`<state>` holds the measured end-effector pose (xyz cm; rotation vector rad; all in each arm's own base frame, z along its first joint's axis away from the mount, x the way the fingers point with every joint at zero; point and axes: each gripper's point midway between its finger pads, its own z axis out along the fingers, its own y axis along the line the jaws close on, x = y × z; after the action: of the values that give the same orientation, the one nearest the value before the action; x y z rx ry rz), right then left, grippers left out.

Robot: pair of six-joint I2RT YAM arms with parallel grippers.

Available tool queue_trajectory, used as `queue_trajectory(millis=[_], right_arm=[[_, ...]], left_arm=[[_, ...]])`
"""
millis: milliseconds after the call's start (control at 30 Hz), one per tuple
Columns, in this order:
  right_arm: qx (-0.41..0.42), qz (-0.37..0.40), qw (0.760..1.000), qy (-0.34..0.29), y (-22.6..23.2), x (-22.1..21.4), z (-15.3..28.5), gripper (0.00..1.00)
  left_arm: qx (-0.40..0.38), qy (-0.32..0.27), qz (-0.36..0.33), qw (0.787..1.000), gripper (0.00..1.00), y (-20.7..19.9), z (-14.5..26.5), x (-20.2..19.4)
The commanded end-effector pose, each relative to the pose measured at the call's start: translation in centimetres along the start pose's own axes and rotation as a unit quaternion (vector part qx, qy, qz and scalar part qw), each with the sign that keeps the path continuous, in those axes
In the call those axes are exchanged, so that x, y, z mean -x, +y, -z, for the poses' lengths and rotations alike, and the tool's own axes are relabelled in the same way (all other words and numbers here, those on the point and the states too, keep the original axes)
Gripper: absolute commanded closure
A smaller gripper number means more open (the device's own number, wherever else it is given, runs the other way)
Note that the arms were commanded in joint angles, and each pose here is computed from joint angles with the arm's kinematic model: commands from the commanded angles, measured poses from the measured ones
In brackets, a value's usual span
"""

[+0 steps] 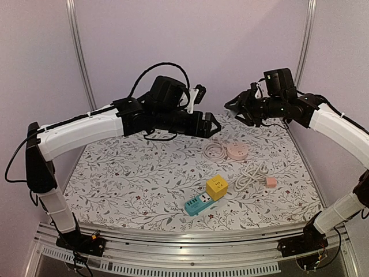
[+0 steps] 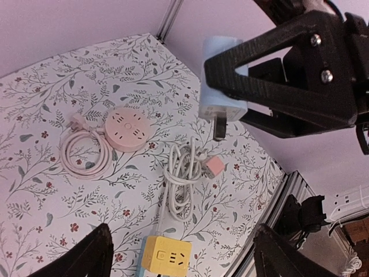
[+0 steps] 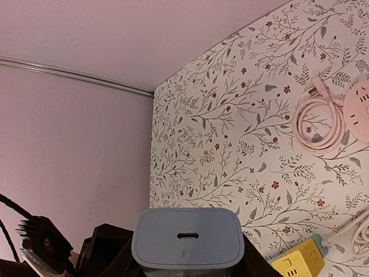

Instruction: Insert the plug

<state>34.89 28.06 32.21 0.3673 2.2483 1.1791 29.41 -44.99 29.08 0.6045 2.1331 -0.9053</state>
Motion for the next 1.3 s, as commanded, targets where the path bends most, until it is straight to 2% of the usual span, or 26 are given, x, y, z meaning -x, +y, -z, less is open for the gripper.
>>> queue_trajectory(millis=[0,367,533,733,1000,1267], right_arm=[[0.013,0.005,1.0,-0.016,1.1,0.4,0.7,0.88],[0.024,0.022,0.999,-0.01,1.7,-0.1,1.2,0.89],[0.025,0.026,0.999,-0.007,1.7,-0.2,1.3,0.89],[0.027,0.03,0.999,0.001,1.8,-0.5,1.3,0.89],[0.027,0.033,0.999,0.008,1.7,-0.8,1.3,0.9],[0.03,0.035,0.999,0.013,1.7,-1.1,1.4,0.9]], left_arm=[[-0.003,-0.044,-0.011,0.999,0.17,-1.0,-0.5,2.0],[-0.01,-0.065,-0.01,0.998,0.26,-1.9,-2.5,3.5],[-0.003,-0.077,-0.014,0.997,0.35,-1.9,-3.0,4.2],[-0.005,-0.082,-0.016,0.996,0.49,-2.2,-3.9,4.5],[-0.006,-0.089,-0.011,0.996,0.6,-2.3,-4.7,4.8],[-0.023,-0.086,-0.004,0.996,0.87,-3.1,-5.6,4.6]])
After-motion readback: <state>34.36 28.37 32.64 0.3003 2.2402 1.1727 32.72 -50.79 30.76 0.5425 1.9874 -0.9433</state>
